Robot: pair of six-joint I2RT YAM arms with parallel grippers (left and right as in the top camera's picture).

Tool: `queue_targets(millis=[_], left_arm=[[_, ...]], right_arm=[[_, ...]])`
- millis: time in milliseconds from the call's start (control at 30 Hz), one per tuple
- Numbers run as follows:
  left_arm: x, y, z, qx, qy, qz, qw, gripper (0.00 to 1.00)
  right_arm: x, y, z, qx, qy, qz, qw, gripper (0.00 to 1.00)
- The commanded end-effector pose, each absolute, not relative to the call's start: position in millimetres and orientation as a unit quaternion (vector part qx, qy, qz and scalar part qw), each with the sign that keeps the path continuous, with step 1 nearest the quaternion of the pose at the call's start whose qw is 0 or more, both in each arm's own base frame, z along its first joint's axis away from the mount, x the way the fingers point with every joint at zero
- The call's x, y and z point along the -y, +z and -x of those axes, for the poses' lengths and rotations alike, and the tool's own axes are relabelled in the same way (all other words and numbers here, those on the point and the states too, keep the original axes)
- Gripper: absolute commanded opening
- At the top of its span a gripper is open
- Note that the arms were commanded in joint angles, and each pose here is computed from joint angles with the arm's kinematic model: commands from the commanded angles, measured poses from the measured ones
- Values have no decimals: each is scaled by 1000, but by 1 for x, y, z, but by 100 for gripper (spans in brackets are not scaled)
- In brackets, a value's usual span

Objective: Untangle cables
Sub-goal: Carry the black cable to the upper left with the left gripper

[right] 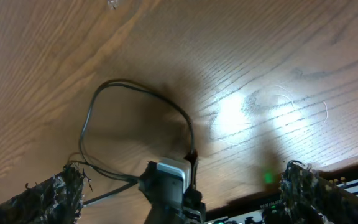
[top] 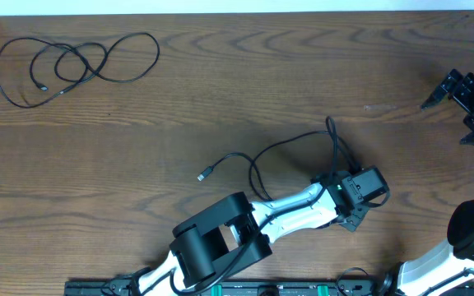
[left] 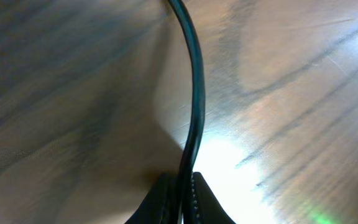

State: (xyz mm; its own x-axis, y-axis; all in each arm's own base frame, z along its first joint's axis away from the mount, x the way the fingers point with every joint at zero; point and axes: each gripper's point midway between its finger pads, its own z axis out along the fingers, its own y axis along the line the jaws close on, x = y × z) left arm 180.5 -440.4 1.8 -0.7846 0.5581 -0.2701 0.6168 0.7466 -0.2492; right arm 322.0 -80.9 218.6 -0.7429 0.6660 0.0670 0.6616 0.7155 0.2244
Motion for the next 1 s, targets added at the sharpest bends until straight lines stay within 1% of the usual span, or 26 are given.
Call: queue_targets(millis=[0,167,333,500,700,967], left_arm=[[404,-10,-210,-948,-89,-287,105,7],[378,29,-242,-958,-89,-242,124,7],[330,92,-283,-972,-106,-143,152,8],[276,137,-311,-975,-110,-75,176,7],[211,162,-326,-980,-95,12,177,8],[105,158,-333,-971,-47,196,126,7]], right_arm=[[81,223,-323,-928,119,-353,18,99],[81,223,-323,-928,119,-353,18,99],[81,223,-323,-928,119,-353,18,99],[81,223,-323,-928,119,-353,18,99],[81,223,-323,-928,119,-353,18,99],[81,223,-323,-928,119,-353,18,99]])
